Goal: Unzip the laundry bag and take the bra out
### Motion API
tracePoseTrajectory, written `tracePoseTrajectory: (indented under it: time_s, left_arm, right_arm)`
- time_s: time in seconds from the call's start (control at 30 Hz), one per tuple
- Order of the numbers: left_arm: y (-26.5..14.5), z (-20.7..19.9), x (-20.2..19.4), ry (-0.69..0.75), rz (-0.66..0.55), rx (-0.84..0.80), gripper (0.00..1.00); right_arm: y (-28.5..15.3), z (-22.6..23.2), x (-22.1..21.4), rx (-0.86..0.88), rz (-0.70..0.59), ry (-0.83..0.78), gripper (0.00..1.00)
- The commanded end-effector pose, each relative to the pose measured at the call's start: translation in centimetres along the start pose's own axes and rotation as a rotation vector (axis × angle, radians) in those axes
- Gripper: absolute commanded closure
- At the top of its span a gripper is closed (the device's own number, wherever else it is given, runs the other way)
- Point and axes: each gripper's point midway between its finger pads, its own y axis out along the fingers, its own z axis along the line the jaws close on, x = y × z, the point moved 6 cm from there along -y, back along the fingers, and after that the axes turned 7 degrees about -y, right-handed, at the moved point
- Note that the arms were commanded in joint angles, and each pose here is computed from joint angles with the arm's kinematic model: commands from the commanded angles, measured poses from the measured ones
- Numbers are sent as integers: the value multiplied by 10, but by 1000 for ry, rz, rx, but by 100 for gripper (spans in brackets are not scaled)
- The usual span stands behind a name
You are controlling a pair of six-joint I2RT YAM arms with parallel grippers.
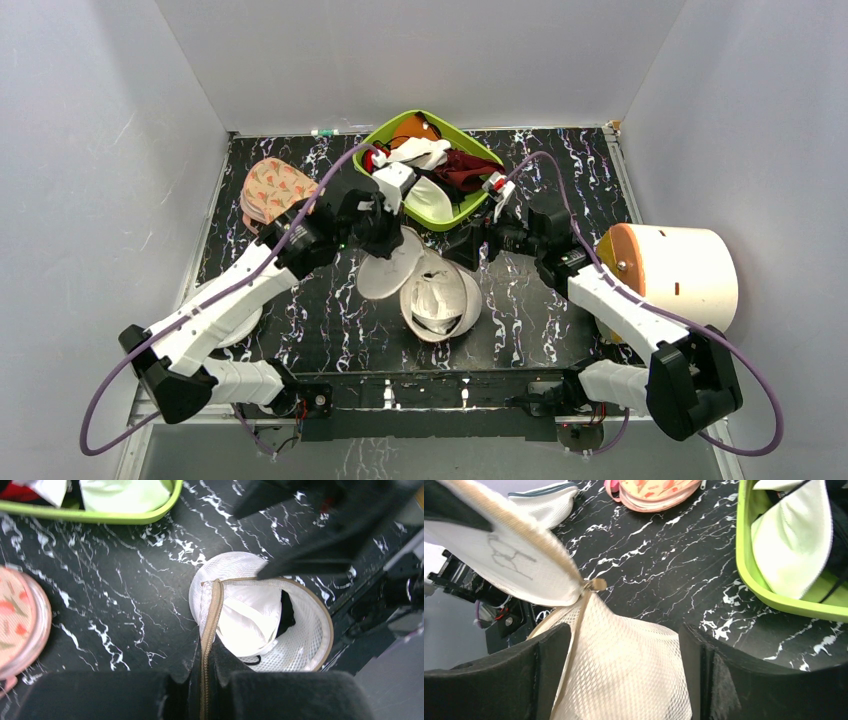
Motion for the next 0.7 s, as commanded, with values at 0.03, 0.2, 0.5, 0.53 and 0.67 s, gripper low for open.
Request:
tracePoseTrajectory:
  time_s: [0.03,0.2,0.5,0.53,0.67]
  left_arm:
    - [-22,4,9,-196,-2,-16,100]
    - [-28,8,7,-251,23,11,100]
    - [-36,33,-5,-219,73,178,100]
    - [-36,37,-8,-216,87,191,100]
    - [-39,48,-17,-232,108,212,100]
  right_arm:
    - [-7,-2,26,-77,-34,-27,16]
    - [1,11,13,-61,16,-7,15]
    - [11,18,-16,-263,203,-118,15]
    - [9,13,-19,-303,225,-129,17]
    - [2,1,-25,-397,271,-166,20]
